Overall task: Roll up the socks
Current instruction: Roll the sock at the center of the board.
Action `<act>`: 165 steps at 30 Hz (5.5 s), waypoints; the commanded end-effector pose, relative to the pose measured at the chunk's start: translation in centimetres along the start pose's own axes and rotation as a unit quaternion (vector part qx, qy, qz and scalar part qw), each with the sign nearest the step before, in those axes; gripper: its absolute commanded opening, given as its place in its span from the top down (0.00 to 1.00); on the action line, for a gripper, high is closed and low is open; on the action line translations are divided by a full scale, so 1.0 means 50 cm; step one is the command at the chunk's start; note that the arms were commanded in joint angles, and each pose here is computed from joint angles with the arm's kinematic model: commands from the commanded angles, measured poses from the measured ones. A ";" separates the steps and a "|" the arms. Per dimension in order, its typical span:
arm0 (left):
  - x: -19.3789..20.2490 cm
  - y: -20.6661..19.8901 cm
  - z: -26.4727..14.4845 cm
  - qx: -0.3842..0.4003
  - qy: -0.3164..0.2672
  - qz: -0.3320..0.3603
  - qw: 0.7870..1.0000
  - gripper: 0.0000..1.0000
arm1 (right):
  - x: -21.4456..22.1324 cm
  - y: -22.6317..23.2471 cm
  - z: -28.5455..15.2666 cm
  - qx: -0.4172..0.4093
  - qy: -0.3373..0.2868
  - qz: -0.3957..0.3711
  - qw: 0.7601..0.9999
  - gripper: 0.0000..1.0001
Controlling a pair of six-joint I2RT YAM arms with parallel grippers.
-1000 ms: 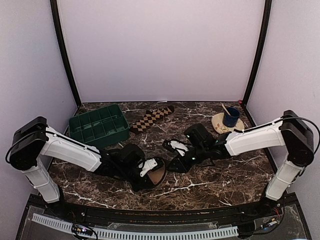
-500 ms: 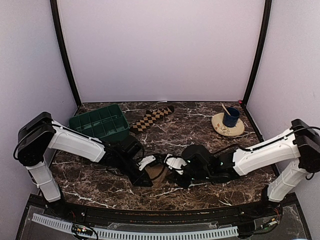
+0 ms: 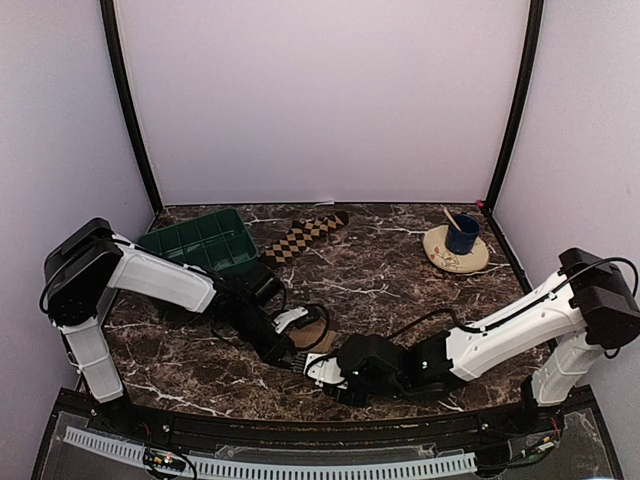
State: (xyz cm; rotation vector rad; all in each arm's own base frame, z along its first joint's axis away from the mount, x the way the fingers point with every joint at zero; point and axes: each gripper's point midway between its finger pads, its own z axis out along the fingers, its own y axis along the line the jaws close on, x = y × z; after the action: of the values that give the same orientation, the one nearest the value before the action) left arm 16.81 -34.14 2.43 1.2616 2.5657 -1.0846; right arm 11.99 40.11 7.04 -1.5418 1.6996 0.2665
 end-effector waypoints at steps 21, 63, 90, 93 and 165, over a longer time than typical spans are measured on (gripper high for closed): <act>0.006 -0.005 -0.004 0.063 0.047 -0.025 0.997 1.00 | -0.016 0.017 0.098 0.049 0.023 -0.159 0.986 0.56; -0.002 -0.015 -0.015 0.100 0.055 -0.035 0.993 1.00 | 0.116 0.006 0.138 -0.008 0.138 -0.202 0.970 0.69; 0.006 -0.012 -0.015 0.113 0.060 -0.046 0.991 1.00 | 0.207 0.035 0.152 -0.065 0.211 -0.190 0.957 0.79; 0.005 -0.012 -0.016 0.115 0.059 -0.047 0.990 1.00 | 0.216 0.043 0.151 -0.079 0.218 -0.185 0.955 0.82; -0.067 0.078 -0.190 -0.052 -0.146 -0.108 0.982 0.65 | 0.170 0.077 0.122 -0.375 0.198 0.224 0.878 1.00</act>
State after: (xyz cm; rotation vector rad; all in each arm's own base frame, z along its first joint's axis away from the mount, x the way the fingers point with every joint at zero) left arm 23.82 -29.17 6.94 0.7646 2.6005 -1.0541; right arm 16.03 44.74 1.83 -1.7497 2.0269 0.9609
